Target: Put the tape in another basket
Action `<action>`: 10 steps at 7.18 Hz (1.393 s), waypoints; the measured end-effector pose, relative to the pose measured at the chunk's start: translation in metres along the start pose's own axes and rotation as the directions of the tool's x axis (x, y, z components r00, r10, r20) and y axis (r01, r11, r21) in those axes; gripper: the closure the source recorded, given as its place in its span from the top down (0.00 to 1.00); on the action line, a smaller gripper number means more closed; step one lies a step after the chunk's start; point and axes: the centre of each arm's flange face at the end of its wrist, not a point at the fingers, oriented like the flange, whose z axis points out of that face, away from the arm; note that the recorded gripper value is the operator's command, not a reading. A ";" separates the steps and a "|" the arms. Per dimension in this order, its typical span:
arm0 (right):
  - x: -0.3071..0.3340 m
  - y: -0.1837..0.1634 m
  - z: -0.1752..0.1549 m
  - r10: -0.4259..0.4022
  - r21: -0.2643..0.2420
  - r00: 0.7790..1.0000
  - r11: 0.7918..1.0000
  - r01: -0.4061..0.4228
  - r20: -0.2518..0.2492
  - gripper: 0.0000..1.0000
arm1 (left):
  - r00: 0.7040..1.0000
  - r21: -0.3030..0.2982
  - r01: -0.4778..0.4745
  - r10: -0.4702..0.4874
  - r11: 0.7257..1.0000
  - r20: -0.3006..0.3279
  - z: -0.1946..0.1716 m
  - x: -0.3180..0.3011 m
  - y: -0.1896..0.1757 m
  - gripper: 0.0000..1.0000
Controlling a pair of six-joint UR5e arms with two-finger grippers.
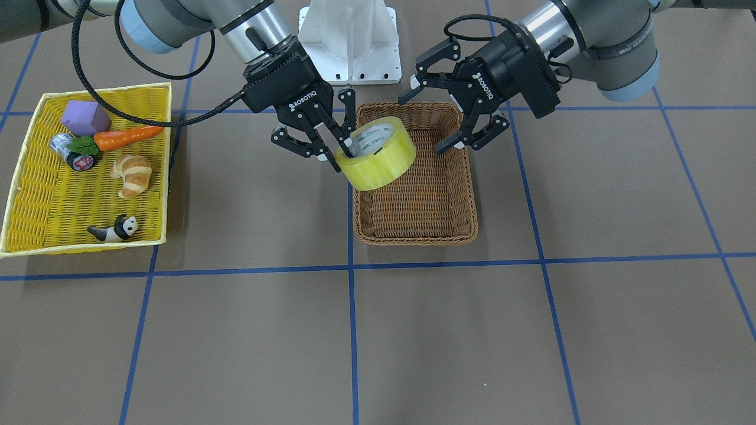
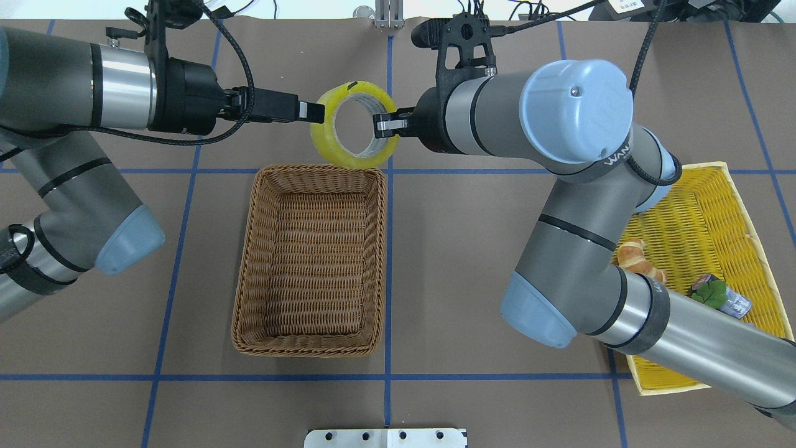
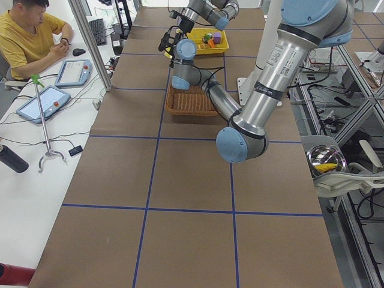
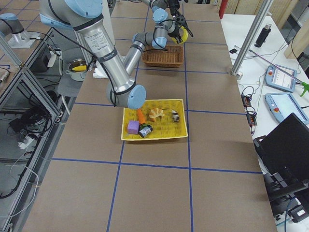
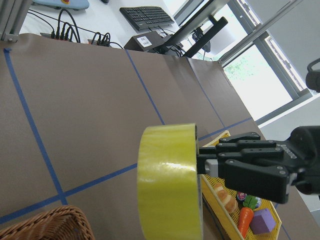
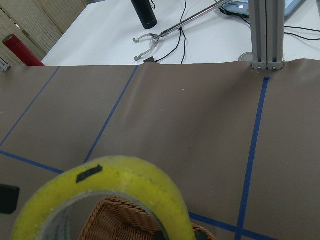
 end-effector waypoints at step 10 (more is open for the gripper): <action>0.005 0.010 -0.029 0.086 -0.066 0.995 0.994 -0.082 0.059 1.00 | 0.996 -0.007 0.089 -0.089 0.996 -0.007 0.007 0.001 0.008 0.00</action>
